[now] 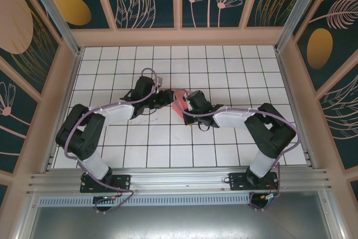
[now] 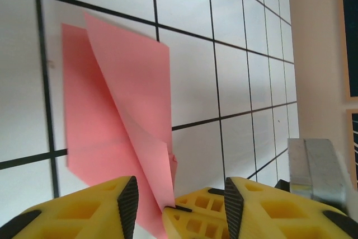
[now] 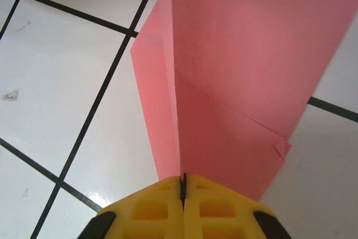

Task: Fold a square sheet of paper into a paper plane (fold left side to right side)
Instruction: Fourth fold the wing at the center of the table.

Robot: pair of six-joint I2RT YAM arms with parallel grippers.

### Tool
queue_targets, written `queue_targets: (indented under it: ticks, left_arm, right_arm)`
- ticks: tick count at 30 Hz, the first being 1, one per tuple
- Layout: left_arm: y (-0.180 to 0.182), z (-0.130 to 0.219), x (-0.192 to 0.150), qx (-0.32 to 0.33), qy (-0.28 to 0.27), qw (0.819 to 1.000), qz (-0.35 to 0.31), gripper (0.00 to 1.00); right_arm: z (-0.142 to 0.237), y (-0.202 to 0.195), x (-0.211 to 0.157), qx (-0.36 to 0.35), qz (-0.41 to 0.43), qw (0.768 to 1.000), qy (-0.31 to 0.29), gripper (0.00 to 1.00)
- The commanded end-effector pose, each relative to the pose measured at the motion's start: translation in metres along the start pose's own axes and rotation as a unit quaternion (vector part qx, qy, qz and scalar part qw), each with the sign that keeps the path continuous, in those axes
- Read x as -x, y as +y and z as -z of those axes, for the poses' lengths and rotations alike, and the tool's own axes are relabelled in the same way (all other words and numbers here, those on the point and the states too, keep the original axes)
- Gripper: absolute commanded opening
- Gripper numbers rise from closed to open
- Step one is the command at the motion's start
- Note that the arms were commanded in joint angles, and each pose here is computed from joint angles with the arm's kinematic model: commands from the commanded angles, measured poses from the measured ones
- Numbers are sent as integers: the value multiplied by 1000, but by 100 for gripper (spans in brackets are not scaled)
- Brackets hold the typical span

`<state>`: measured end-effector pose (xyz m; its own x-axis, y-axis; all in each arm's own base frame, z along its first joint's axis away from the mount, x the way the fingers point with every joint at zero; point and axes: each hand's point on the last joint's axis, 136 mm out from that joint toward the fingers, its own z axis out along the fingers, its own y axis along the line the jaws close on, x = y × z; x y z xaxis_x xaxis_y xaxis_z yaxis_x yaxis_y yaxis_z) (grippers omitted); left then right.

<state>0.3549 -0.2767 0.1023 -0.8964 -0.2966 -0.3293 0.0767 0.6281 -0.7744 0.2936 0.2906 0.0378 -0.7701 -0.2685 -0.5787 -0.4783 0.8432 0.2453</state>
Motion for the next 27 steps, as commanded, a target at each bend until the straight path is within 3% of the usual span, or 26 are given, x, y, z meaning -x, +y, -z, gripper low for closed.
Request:
queue_targets:
  ticks: [1,11,27]
  left_arm:
    - [7,9,0,17,-7,1000,-8,48]
    - [19,-22,-20,5,43,999,13,36]
    - [21,-47,-29,12,63,998,19,37]
  right_arm:
    - [-2,10,-2,31,-7,999,-3,0]
    - [10,15,-2,119,-63,991,-20,0]
    - [17,18,2,169,-98,980,-36,0]
